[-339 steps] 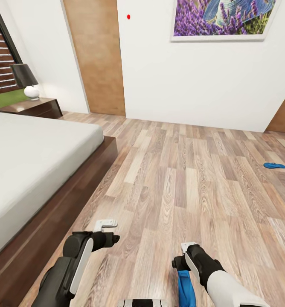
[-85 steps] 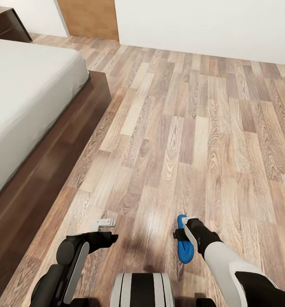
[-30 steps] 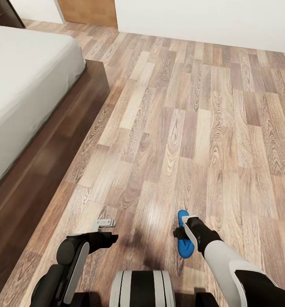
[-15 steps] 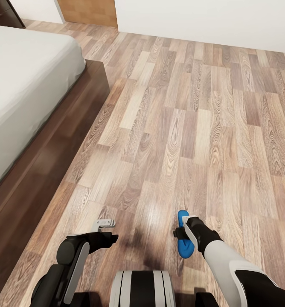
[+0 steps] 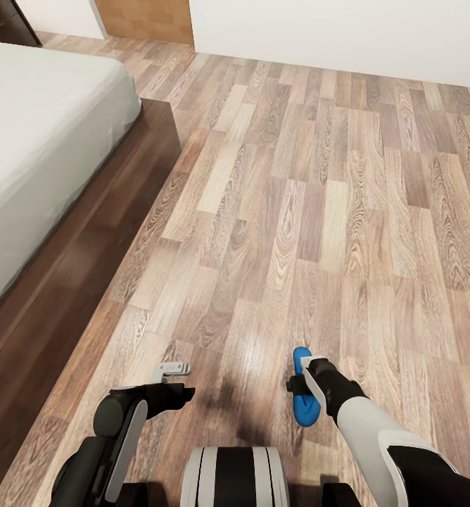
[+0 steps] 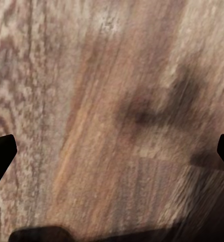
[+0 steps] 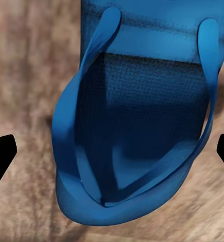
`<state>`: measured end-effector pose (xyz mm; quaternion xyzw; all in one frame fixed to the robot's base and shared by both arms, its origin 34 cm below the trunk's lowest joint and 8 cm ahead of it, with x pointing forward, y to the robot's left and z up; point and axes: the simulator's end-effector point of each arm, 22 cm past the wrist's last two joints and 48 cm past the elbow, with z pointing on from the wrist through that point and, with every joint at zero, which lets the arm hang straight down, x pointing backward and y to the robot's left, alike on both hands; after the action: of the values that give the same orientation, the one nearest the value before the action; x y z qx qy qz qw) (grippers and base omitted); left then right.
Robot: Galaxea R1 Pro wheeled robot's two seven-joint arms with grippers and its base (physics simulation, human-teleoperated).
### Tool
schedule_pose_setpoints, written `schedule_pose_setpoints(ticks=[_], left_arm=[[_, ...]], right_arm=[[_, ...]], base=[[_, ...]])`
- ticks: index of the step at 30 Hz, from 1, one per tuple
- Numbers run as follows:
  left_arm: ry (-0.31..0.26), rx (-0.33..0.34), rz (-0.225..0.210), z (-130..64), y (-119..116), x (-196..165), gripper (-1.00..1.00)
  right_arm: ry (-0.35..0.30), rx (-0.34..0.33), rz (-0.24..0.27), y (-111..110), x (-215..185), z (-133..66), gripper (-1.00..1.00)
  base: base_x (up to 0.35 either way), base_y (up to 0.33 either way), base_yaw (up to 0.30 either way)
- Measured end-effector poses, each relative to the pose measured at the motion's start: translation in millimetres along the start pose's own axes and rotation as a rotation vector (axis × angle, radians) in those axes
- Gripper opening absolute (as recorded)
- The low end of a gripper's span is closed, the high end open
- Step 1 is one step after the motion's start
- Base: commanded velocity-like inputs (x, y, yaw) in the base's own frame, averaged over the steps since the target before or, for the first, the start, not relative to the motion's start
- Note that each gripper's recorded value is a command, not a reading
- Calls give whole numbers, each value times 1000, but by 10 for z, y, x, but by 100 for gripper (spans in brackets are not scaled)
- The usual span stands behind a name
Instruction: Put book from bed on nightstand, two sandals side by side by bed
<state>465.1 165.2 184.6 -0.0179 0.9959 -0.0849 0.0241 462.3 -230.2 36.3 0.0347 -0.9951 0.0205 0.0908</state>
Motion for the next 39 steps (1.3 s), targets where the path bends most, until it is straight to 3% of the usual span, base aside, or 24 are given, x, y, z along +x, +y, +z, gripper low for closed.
schedule_pose_setpoints(ticks=[7, 39], left_arm=[[25, -1, -4, 95, 20, 84, 100], [26, -1, -4, 97, 20, 87, 100]], right_arm=[[22, -1, -1, 8, 78, 112, 100], [21, 0, -1, 7, 70, 109, 100]], base=[[0, 0, 0], [0, 0, 0]])
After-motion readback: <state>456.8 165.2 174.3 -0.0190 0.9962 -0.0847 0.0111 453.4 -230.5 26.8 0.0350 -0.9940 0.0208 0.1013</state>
